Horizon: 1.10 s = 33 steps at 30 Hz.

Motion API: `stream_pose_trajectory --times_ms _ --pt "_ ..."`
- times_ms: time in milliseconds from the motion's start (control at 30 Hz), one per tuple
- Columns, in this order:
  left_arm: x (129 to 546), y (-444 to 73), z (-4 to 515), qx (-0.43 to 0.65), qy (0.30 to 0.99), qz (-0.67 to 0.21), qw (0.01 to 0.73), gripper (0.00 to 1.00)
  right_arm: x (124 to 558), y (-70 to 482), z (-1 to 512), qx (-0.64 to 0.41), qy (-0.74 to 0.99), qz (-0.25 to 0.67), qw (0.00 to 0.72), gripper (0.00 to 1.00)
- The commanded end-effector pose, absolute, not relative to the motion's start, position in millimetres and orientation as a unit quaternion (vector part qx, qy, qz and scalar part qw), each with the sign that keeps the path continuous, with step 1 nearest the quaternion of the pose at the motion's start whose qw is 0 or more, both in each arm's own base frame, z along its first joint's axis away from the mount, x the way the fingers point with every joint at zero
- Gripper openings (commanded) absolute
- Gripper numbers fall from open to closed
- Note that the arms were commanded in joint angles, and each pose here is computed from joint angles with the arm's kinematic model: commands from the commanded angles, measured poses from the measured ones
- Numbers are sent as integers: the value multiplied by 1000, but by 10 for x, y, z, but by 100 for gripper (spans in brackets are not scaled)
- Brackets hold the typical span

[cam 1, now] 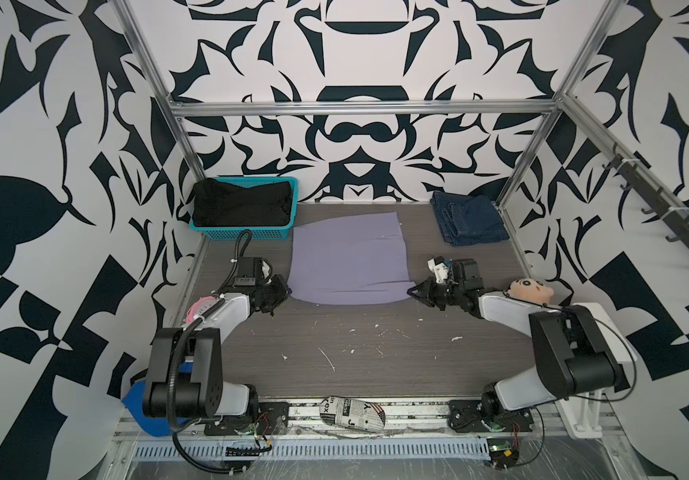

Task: Fold and stack the skirts
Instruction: 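Grasp the lavender skirt's near corners with both grippers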

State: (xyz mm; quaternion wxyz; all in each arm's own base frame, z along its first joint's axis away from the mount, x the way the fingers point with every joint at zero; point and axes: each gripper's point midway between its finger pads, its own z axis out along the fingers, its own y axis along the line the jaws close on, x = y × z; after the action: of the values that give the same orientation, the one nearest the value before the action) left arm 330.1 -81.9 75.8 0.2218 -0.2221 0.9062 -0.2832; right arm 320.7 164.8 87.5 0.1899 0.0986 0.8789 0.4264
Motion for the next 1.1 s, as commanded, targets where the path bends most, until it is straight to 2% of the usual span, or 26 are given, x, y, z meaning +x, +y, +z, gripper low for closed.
stream_pose_trajectory --times_ms 0,133,167,200,233,267,400,433,500,600,700,833,1067 --pt "3293 -709 914 -237 906 -268 226 0 3230 1601 1188 81 883 410 215 0" --pt "3286 -713 1100 -227 909 -268 226 0 3210 1494 1474 84 892 381 229 0" --pt "3279 -708 1131 -225 908 -267 230 0 3205 1466 1497 90 895 373 227 4" --pt "3267 -693 1139 -225 909 -263 234 0 3210 1445 1502 93 899 365 223 30" --pt "3253 -667 1109 -228 910 -256 234 3 3220 1459 1500 88 901 365 216 95" --pt "3243 -653 1086 -229 911 -251 234 6 3227 1480 1484 81 903 367 208 100" --pt "3229 -649 946 -231 912 -249 231 5 3252 1540 1279 63 905 375 189 100" --pt "3224 -655 875 -233 913 -249 225 1 3247 1562 1218 58 903 380 190 99" --pt "3217 -655 750 -236 916 -246 212 0 3211 1618 1139 40 896 397 193 96" --pt "3192 -651 563 -245 921 -240 187 0 3118 1627 940 32 898 401 180 85" --pt "3181 -670 484 -246 924 -240 169 0 3007 1639 763 31 901 403 156 80" --pt "3165 -604 532 -250 925 -223 181 0 2841 1642 601 31 904 406 133 73" --pt "3127 -560 565 -250 926 -215 185 0 2557 1716 497 34 892 435 118 66"
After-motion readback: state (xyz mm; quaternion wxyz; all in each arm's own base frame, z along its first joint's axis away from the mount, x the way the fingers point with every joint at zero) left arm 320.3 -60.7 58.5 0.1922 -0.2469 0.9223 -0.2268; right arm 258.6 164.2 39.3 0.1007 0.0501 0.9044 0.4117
